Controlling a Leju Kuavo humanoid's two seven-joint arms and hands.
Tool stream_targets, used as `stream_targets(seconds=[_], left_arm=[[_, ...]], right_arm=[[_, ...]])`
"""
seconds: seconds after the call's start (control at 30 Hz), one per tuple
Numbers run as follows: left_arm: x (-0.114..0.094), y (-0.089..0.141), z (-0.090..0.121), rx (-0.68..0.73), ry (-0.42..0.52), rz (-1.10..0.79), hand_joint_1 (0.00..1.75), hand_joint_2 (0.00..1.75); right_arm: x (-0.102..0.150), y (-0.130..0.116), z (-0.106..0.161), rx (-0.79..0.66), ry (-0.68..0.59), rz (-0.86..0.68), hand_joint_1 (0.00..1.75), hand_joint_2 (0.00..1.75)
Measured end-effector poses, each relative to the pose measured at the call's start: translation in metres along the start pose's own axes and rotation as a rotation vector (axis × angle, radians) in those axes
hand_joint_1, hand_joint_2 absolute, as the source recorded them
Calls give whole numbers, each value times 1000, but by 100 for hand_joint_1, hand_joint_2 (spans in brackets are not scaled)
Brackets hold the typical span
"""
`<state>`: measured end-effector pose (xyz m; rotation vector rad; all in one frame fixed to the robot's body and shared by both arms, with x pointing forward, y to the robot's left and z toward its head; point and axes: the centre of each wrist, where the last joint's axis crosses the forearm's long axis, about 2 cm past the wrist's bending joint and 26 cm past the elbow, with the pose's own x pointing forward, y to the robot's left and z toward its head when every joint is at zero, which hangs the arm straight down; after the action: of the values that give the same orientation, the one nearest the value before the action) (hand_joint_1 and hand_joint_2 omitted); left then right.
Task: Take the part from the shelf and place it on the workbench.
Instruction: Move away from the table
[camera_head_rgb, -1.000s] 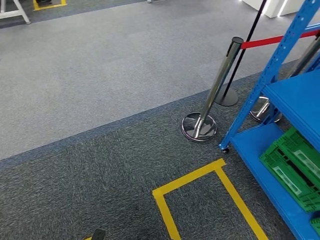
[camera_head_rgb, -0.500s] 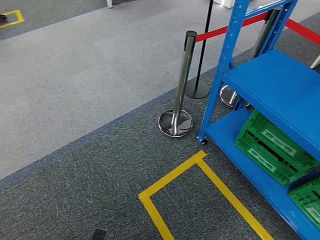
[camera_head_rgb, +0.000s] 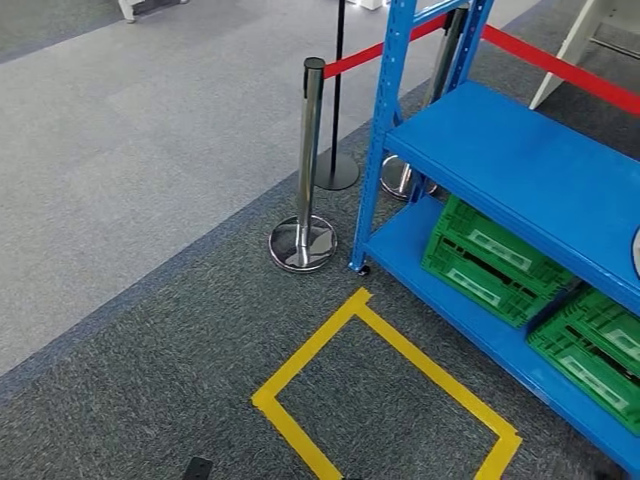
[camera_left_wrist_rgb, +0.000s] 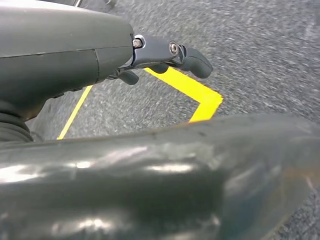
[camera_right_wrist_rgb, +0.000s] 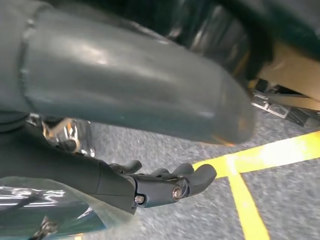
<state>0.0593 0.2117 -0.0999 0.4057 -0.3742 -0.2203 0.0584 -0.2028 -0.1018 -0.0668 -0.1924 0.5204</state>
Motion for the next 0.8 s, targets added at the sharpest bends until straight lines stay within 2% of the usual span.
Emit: stream_targets(seconds=[0.8], left_arm=[[4, 1, -1, 37, 8, 30, 0, 0]], right_arm=[[-1, 1, 0, 11, 25, 3, 0, 0]])
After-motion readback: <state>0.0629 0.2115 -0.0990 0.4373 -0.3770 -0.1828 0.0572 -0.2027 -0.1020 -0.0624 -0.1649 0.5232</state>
